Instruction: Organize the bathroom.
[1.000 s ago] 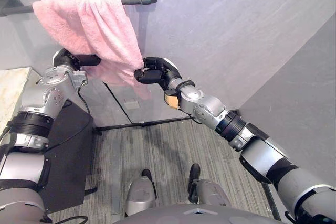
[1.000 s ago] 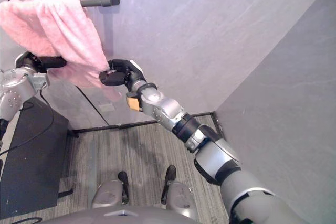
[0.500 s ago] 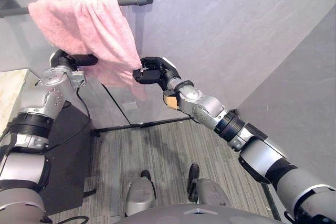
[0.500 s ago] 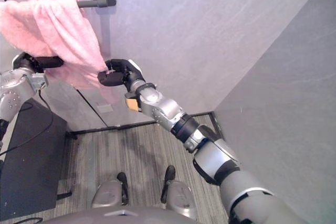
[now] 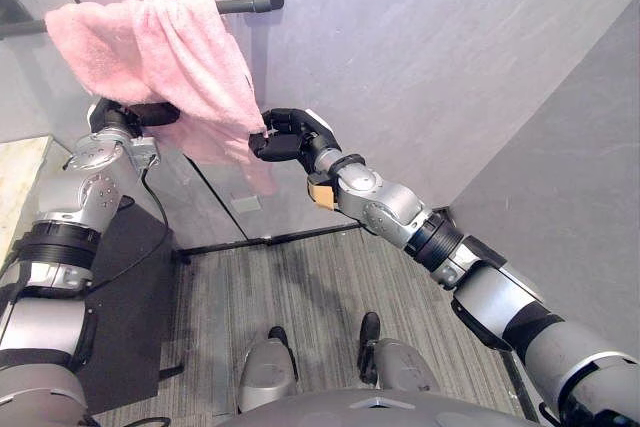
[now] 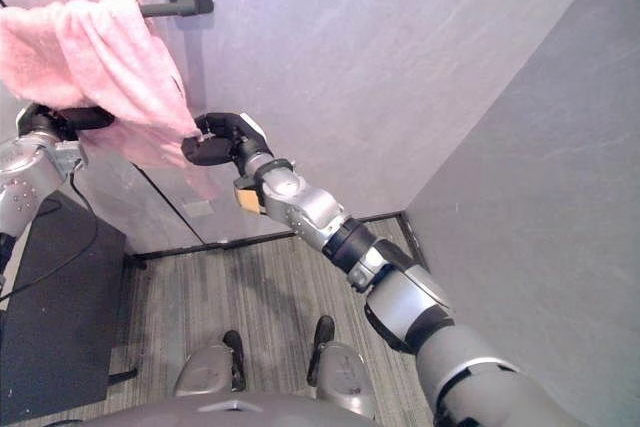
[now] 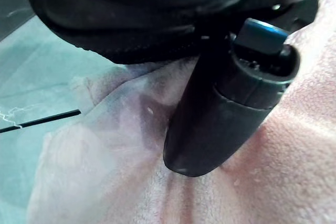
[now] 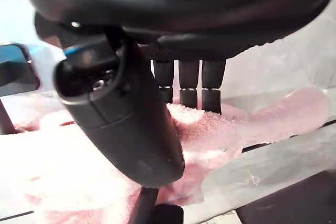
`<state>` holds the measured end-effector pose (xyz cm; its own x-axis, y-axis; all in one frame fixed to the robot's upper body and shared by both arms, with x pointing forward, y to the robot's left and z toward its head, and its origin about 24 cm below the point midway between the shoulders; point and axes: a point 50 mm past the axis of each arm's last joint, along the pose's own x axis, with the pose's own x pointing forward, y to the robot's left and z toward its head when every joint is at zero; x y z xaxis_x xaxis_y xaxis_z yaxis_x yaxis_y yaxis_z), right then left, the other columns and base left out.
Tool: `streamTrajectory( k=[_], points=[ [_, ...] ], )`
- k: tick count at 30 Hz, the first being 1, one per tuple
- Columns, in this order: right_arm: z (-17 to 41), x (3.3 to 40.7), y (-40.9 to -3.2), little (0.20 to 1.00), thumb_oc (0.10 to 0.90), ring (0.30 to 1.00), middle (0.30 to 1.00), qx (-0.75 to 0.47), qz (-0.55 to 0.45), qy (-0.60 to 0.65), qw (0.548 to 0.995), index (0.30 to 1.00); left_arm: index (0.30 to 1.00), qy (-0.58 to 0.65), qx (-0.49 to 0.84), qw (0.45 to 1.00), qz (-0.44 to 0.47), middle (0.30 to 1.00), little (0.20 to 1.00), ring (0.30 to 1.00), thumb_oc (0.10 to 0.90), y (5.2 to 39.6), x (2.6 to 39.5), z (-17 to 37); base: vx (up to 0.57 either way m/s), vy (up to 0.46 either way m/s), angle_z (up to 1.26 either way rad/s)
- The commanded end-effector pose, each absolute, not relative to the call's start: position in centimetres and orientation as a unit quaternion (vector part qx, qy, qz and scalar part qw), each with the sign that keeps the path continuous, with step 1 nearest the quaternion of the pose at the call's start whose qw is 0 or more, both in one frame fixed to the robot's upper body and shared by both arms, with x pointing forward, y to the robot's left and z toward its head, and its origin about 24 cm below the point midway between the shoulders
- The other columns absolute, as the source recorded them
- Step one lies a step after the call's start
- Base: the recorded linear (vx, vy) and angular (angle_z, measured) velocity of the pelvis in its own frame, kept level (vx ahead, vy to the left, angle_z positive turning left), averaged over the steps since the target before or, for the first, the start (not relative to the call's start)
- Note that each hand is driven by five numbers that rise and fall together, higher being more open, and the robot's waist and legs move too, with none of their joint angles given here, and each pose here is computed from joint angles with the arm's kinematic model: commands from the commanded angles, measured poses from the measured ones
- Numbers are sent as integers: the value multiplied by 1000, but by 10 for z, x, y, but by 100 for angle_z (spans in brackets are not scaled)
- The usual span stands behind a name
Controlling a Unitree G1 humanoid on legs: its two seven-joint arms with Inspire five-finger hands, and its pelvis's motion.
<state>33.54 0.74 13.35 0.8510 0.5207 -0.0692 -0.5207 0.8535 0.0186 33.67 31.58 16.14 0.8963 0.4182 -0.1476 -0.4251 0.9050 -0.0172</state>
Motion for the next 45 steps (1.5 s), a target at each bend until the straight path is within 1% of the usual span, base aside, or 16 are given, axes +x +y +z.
streamTrajectory(
  k=[1,4,7,8,11,17,26,30,35,40,45],
  points=[
    [177,342,12,300,400,300,300,8,271,-60,961,300,300,-43,-59,881,467,300,300,300,400,419,284,210,0,0,0],
    [180,346,8,300,400,300,300,4,268,-61,962,300,300,18,-108,886,451,300,300,300,400,416,282,164,0,0,0],
    [180,346,8,300,400,300,300,3,268,-61,961,300,300,21,-112,886,450,300,300,300,400,415,282,161,-11,9,2],
    [182,347,6,300,400,300,300,-3,269,-63,961,300,300,39,-150,880,448,300,300,300,400,411,281,142,-47,36,8],
    [183,349,4,300,400,300,300,-5,266,-65,962,300,300,57,-174,867,464,300,300,300,400,408,275,122,-31,22,4],
    [187,352,1,300,400,300,300,-13,267,-73,961,300,300,53,-168,848,500,300,300,300,400,413,263,105,-25,10,-2],
    [188,356,-4,300,400,300,300,-17,259,-75,963,300,300,28,-138,837,528,300,300,300,400,417,258,107,0,0,0],
    [186,359,-9,300,400,300,300,-38,244,-78,966,300,300,-7,-95,823,560,300,300,300,400,425,252,123,1,-1,-1],
    [185,361,-12,300,400,300,300,-62,230,-80,968,300,300,-27,-70,817,571,300,300,300,400,433,249,138,13,-2,-4],
    [186,369,-25,300,400,300,300,-91,170,-87,977,300,300,-43,-66,808,583,300,300,300,400,442,247,152,0,0,0],
    [195,379,-45,300,400,300,300,-121,130,-101,979,300,300,-55,-65,801,593,300,300,300,400,451,242,162,-8,5,-3]
  ],
)
